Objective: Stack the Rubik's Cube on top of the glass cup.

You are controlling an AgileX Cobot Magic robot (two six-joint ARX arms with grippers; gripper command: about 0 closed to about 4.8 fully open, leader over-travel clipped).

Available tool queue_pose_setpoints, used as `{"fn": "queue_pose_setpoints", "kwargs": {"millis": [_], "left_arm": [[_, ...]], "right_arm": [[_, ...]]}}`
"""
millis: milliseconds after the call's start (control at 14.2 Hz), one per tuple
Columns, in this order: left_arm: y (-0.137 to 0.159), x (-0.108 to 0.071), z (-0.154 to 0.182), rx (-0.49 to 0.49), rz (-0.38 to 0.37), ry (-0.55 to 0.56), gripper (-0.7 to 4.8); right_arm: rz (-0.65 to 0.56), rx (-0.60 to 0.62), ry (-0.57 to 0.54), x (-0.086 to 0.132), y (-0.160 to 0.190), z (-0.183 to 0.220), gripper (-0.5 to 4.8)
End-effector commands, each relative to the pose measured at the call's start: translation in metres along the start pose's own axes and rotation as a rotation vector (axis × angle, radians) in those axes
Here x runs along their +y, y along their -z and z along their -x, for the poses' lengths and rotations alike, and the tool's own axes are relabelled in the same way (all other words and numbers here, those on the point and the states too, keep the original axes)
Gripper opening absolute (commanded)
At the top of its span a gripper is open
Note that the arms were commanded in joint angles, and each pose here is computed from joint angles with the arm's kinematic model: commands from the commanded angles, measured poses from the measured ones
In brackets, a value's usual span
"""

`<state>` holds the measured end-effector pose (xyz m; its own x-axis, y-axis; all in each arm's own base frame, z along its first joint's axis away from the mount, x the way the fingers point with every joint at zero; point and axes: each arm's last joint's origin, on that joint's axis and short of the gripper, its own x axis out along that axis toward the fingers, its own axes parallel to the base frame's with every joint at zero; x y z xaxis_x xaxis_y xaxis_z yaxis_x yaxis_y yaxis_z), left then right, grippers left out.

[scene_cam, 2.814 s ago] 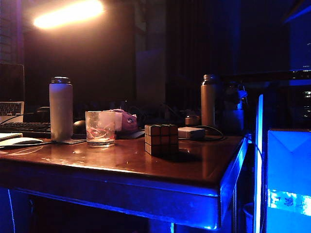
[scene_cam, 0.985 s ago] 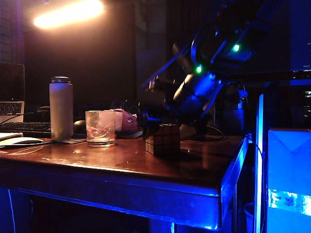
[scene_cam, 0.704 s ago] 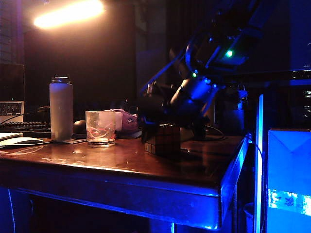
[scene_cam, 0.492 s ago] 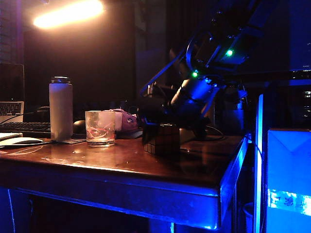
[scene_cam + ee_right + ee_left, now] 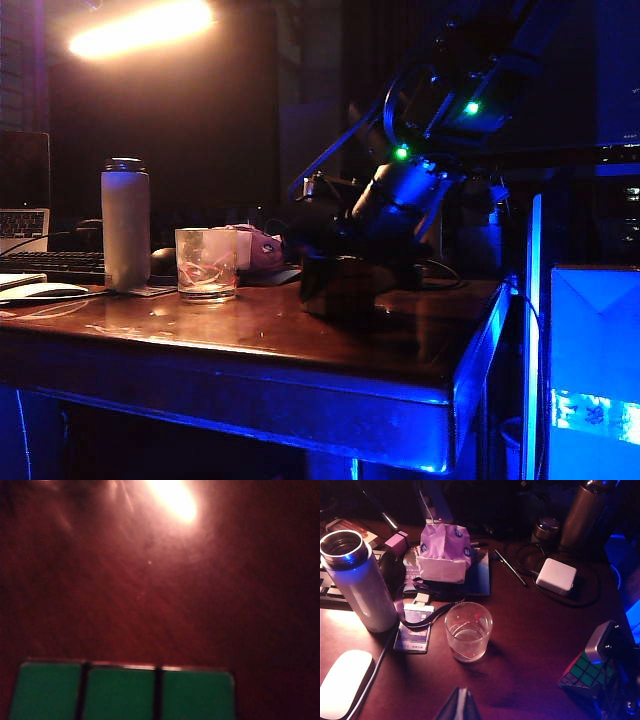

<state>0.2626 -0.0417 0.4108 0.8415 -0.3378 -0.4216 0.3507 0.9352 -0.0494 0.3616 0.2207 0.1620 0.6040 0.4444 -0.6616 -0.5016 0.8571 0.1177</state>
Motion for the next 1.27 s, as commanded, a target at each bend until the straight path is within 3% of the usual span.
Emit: {"fn": "queue_pose_setpoints", "kwargs": {"millis": [70,281,492,844,985,1266], "left_arm": [[-0.002,0.0,0.002,-0.012,-0.003,0.004,-0.03],[-0.002,0.0,0.002,-0.012,-0.003,0.004,-0.03],[-0.002,-0.001,0.002,-0.013,-0.003,0.026,-0.03],[-0.001,-0.001,0.002,-0.001,0.0,0.026,-0.03],[0.0,-0.001,0.002,0.01,0.003,0.027,-0.03],[0.001,-0.001,0.002,0.012,0.003,0.027,-0.03]], "right_arm": [[-0.002,-0.01,-0.003,0.001,-0.002,0.002,1.93],[0.003,-0.073,-0.001,0.002,-0.013,0.012,1.93],[0.013,-0.255,-0.012,0.007,-0.042,0.04,1.92],[0.082,-0.446,-0.055,0.017,-0.128,0.061,1.92],[0.088,-0.508,-0.062,0.019,-0.151,0.053,1.92],[0.103,-0.499,-0.13,0.02,-0.163,0.005,1.92]]}}
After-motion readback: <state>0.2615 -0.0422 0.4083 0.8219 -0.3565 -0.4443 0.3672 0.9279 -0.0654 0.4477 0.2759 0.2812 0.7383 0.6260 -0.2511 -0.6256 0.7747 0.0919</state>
